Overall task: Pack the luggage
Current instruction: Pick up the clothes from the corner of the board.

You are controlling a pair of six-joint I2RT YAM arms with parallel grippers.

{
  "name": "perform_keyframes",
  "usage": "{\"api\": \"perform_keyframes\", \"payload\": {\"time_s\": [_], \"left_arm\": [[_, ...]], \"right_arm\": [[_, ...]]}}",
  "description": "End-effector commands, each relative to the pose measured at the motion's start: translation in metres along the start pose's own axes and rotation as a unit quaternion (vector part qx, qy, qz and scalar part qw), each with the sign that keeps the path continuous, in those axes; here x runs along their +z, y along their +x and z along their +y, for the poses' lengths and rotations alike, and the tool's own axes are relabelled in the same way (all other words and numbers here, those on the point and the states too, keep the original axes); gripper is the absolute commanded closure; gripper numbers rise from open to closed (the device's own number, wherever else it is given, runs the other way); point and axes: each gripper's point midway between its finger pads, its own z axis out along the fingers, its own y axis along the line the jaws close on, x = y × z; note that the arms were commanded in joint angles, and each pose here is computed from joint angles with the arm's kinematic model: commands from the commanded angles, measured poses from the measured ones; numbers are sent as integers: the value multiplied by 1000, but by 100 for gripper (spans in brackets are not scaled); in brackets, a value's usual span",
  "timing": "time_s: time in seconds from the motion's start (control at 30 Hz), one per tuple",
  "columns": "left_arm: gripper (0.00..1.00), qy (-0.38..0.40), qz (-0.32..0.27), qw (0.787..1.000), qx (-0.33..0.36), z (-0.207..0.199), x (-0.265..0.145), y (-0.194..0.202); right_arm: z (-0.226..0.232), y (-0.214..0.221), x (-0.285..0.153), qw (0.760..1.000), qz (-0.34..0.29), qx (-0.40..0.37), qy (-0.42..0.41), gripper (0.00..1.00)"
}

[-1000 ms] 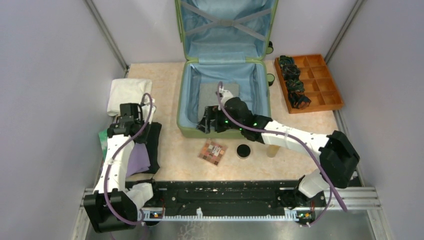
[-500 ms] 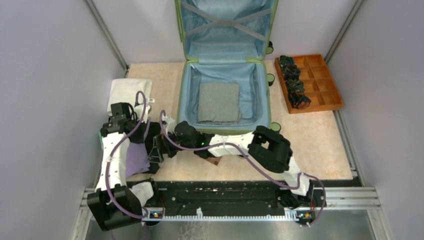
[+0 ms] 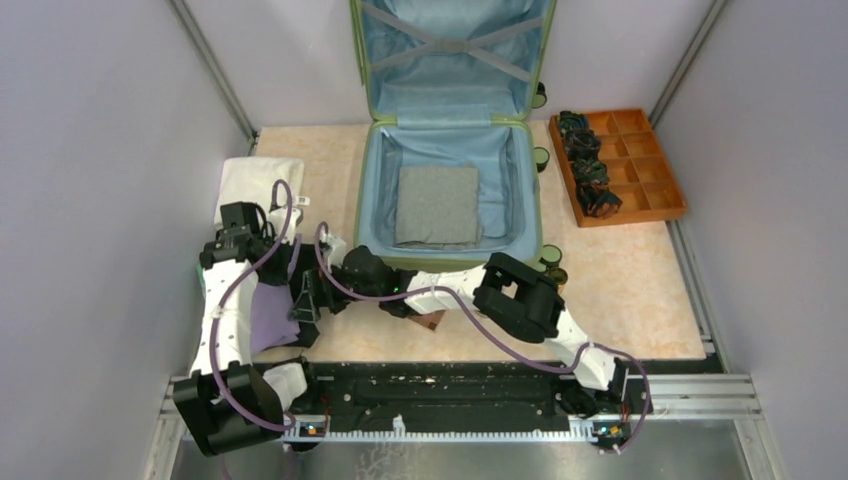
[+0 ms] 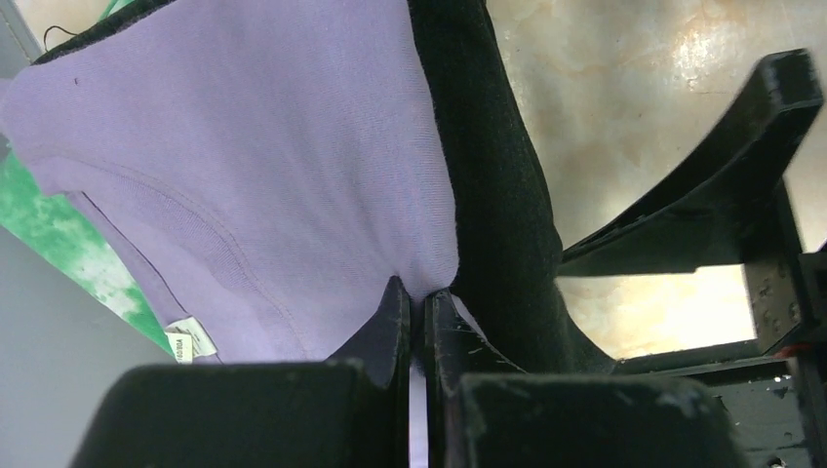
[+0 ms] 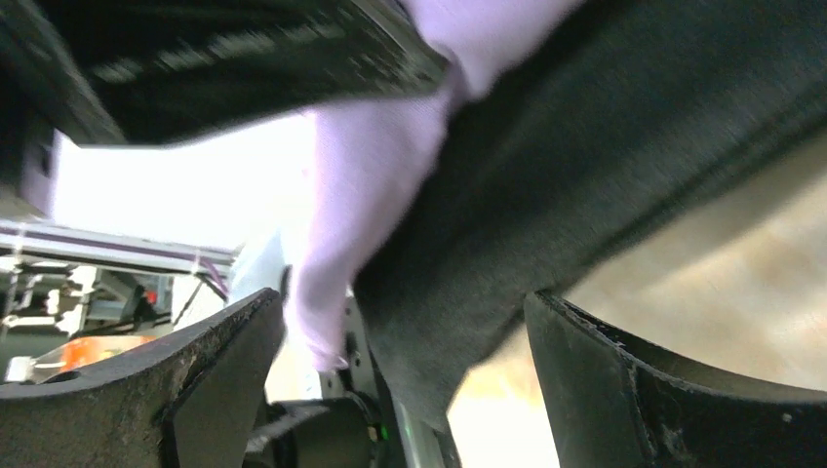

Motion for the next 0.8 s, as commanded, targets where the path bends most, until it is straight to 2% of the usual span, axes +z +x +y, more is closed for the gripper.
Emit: {"api": "perform_keyframes", "payload": {"time_s": [0.0, 0.1, 0.23, 0.43, 0.77], "left_arm": [[100, 7, -30, 999, 7, 0, -10, -18], [100, 0, -33, 999, 7, 2, -13, -19], [100, -6, -39, 999, 12, 3, -15, -20], [100, -5, -37, 999, 6, 2, -13, -18], [100, 7, -43, 999, 1, -1, -12, -23]], "right_arm": [[24, -40, -31, 997, -52, -40, 27, 6], [12, -41, -43, 994, -49, -51, 78, 6], [22, -53, -47, 993, -69, -62, 68, 6], [48, -62, -17, 997, -67, -49, -8, 6], [28, -47, 32, 999, -36, -21, -26, 5]]}}
